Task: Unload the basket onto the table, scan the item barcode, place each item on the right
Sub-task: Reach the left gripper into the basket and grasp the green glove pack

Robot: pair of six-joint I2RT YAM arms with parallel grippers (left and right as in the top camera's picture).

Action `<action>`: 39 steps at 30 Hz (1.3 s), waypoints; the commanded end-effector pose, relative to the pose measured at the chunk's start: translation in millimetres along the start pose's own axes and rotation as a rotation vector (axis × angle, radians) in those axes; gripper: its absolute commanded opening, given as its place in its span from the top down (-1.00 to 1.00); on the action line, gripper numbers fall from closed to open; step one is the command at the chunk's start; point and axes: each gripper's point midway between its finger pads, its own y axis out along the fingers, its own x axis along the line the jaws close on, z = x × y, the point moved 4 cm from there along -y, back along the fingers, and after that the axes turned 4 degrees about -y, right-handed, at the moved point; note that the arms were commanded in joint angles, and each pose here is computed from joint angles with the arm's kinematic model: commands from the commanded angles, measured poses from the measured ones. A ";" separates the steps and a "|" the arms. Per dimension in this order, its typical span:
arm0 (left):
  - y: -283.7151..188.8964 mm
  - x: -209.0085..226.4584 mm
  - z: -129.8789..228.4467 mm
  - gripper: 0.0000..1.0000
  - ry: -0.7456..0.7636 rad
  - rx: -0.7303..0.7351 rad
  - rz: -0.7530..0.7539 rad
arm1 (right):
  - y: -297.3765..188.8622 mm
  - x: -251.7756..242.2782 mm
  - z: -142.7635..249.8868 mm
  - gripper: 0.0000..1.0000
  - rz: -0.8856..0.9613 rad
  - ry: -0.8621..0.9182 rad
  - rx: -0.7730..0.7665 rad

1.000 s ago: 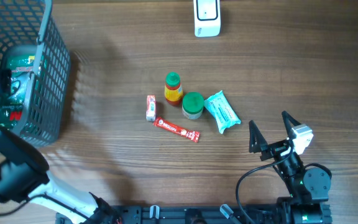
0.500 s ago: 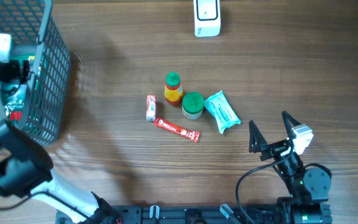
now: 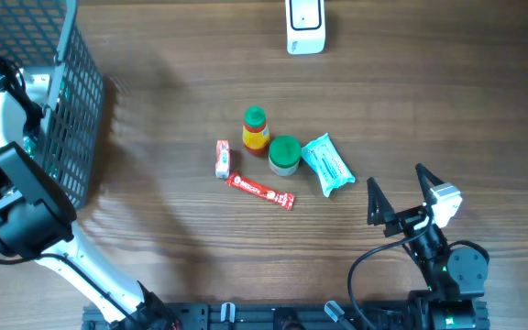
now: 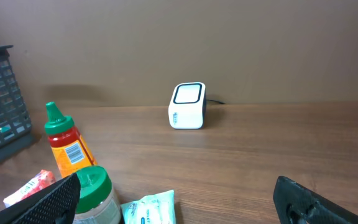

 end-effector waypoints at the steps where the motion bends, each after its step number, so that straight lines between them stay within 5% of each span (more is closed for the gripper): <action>1: 31.0 -2.8 21.3 -0.99 -0.017 0.102 0.015 | 0.1 -0.1 0.0 -1.00 0.002 -0.010 -0.002; 10: 46.2 -3.0 65.2 -0.96 -0.066 0.270 0.110 | 0.1 0.0 0.0 -0.99 0.002 -0.010 -0.002; 11: 47.5 -1.8 69.2 -0.77 -0.064 0.284 0.095 | 0.1 0.0 0.0 -0.99 0.002 -0.010 -0.002; 15: 54.0 -0.7 85.4 0.92 -0.055 0.336 0.054 | 0.1 0.0 0.0 -0.99 0.002 -0.010 -0.002; 23: 16.1 16.2 48.2 0.92 -0.274 0.208 -0.004 | 0.1 0.0 0.0 -0.99 0.002 -0.010 -0.002; 29: -105.4 46.8 -6.9 0.92 -0.400 -0.118 -0.103 | 0.1 0.0 0.0 -0.99 0.002 -0.010 -0.002; 39: -307.0 54.2 -6.0 0.92 -0.614 -0.631 -0.195 | 0.1 0.0 0.0 -1.00 0.002 -0.010 -0.002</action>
